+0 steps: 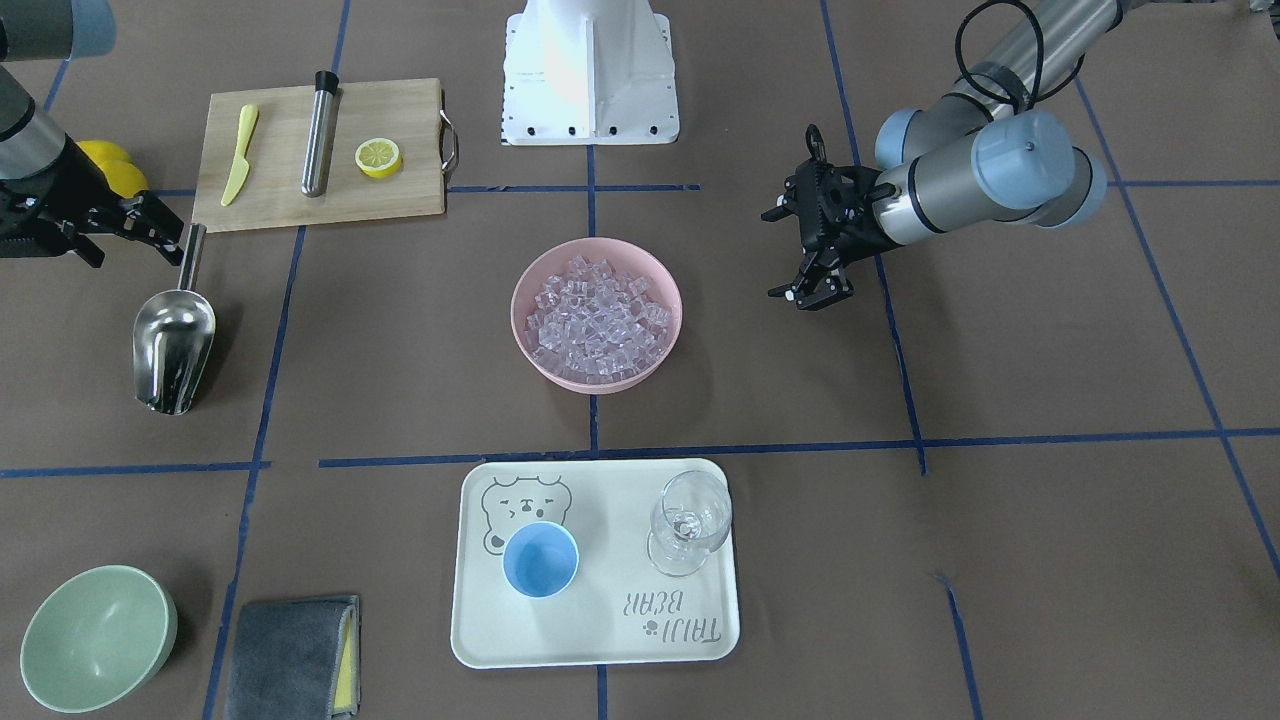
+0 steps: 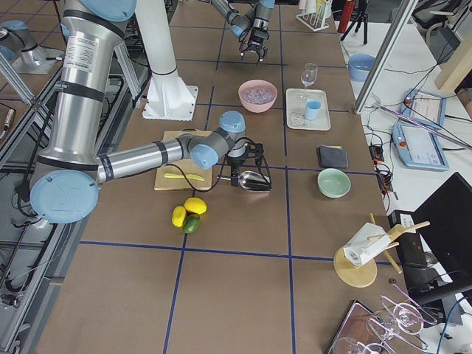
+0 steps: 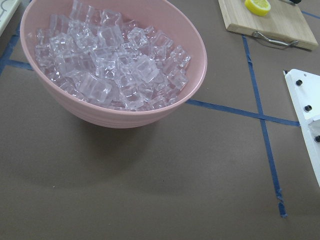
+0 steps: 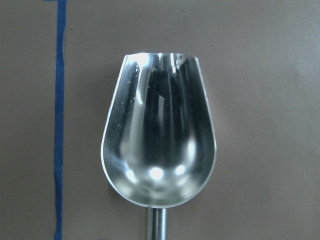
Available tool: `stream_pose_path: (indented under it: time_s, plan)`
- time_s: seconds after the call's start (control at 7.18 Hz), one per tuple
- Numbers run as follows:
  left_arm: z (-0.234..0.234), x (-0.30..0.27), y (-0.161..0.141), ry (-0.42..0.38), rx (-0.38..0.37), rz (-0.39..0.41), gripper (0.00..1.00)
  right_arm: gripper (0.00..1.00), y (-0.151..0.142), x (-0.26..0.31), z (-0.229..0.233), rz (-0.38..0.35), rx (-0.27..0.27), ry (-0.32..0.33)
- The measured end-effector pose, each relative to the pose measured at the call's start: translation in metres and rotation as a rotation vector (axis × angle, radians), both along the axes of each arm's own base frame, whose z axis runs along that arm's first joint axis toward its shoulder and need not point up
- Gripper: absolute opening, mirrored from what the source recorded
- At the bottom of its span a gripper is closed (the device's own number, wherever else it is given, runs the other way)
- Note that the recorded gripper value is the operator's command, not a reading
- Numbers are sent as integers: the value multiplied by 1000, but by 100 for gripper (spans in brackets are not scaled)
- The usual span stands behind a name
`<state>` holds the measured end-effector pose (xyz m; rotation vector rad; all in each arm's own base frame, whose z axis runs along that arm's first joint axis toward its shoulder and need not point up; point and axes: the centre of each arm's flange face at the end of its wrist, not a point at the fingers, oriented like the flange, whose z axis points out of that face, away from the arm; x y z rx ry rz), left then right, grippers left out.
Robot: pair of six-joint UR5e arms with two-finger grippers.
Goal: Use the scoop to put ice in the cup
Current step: 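Move the left gripper toward the pink bowl while the right gripper reaches the scoop, then close the right gripper on the metal scoop handle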
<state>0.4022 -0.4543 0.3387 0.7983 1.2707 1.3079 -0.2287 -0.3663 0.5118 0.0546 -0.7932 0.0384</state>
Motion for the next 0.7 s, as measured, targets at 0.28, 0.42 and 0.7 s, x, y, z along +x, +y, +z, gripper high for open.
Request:
stream_pose_path:
  time_s: [0.28, 0.42, 0.7]
  plan:
    - [4, 5, -1, -6, -3, 2, 100, 99, 9, -24, 9, -30, -4, 12]
    - [7, 7, -3, -10, -6, 1, 100, 99, 11, -30, 14, -41, -10, 19]
    - [9, 9, -4, -13, -6, 1, 100, 71, 16, -39, 25, -63, -26, 37]
